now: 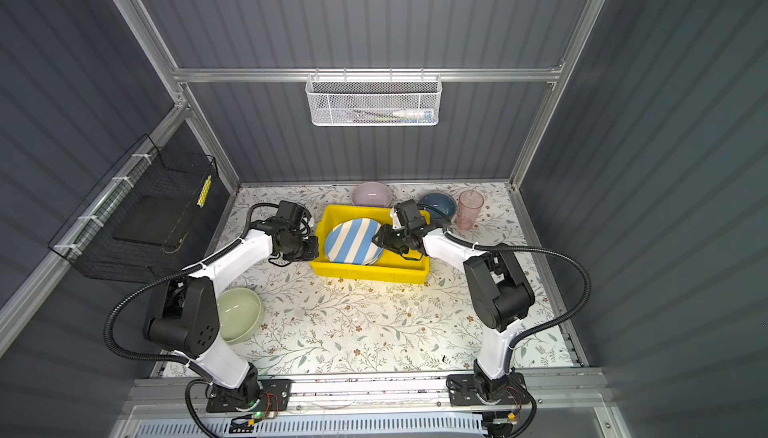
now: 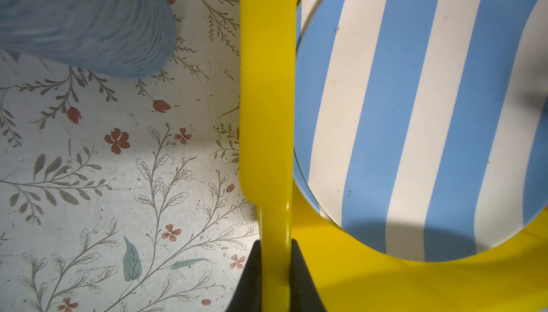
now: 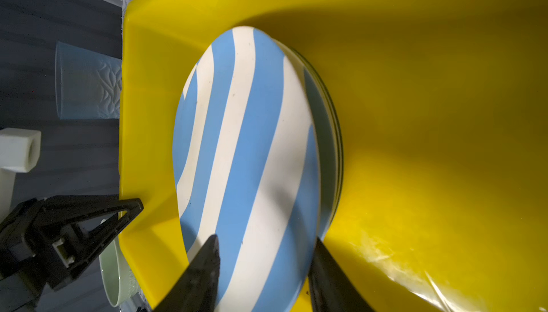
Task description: Place the mixed dishes into the plastic bin
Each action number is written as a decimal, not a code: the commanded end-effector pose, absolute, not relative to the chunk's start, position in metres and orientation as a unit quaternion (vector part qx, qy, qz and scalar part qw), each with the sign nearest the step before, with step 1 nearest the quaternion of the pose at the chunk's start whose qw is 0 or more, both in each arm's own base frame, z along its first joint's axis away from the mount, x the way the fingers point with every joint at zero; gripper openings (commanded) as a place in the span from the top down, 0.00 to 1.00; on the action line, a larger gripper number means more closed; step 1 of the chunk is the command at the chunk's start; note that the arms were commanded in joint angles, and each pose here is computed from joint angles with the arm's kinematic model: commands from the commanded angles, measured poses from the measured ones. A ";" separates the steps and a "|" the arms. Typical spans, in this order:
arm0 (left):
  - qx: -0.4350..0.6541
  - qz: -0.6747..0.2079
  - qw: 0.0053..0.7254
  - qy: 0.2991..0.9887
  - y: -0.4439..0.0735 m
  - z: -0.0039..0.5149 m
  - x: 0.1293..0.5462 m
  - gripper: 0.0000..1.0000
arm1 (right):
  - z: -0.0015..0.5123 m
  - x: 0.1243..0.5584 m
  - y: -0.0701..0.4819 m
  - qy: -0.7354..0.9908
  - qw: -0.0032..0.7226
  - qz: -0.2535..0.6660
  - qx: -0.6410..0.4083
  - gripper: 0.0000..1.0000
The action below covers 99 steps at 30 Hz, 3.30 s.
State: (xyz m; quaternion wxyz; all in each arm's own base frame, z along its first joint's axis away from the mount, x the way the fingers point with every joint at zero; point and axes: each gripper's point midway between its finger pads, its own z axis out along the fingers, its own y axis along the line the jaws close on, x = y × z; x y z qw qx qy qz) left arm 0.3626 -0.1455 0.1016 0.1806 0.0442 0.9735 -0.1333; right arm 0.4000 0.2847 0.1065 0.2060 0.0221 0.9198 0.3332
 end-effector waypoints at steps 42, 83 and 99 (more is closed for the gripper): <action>-0.002 -0.182 0.148 0.972 -0.125 0.107 0.253 0.80 | 0.085 0.335 0.300 0.967 0.166 0.161 -0.106 0.35; -0.042 -0.089 0.178 0.979 -0.084 0.129 0.241 0.31 | 0.067 0.319 0.342 0.953 0.122 0.240 -0.143 0.33; -0.051 -0.075 0.167 0.982 -0.077 0.127 0.234 0.31 | 0.070 0.322 0.326 0.966 0.118 0.173 -0.153 0.29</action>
